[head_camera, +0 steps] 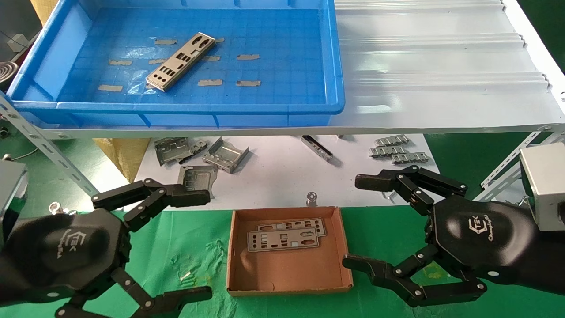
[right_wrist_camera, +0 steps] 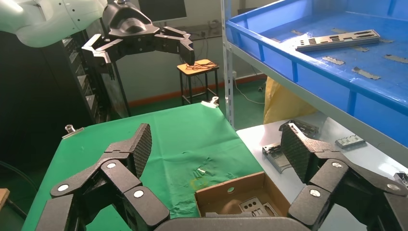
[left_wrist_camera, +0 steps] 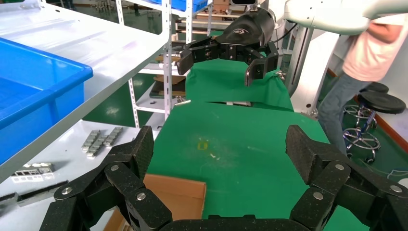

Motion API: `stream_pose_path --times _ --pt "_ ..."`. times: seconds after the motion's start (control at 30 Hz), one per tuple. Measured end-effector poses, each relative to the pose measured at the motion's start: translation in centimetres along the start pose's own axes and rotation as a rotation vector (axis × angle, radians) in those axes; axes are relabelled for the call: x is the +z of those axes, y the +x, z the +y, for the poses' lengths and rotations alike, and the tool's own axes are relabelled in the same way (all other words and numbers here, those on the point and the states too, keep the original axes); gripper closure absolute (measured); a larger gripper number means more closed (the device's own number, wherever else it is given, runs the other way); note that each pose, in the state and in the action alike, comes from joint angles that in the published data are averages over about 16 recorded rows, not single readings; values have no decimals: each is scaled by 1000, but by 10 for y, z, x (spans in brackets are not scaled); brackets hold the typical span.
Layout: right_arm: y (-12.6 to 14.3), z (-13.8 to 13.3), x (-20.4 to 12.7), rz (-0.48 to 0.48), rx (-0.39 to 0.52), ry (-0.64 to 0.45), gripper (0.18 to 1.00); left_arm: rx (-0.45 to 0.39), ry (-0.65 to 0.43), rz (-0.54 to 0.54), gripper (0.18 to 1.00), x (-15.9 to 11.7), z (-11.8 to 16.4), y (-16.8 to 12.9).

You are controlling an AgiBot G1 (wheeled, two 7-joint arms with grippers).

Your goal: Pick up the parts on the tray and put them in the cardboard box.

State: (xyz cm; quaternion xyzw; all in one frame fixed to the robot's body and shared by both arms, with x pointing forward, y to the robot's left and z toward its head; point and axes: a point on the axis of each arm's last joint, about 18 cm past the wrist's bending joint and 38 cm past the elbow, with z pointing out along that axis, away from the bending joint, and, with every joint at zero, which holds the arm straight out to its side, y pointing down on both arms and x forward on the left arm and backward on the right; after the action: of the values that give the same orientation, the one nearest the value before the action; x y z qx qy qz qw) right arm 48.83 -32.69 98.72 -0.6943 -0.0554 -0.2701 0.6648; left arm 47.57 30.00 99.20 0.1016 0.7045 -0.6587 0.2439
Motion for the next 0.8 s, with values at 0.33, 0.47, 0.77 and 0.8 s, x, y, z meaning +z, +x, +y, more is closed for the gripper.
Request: stream_pose_path --times 0.33,0.47,0.77,0.8 --pt "0 0 0 0 0 0 231 0 0 0 184 0 0 0" --pt "0 0 0 0 0 0 283 0 0 0 184 0 0 0" --pt "0 0 0 0 0 0 444 0 0 0 184 0 0 0" --pt "0 0 0 0 0 0 470 0 0 0 184 0 0 0"
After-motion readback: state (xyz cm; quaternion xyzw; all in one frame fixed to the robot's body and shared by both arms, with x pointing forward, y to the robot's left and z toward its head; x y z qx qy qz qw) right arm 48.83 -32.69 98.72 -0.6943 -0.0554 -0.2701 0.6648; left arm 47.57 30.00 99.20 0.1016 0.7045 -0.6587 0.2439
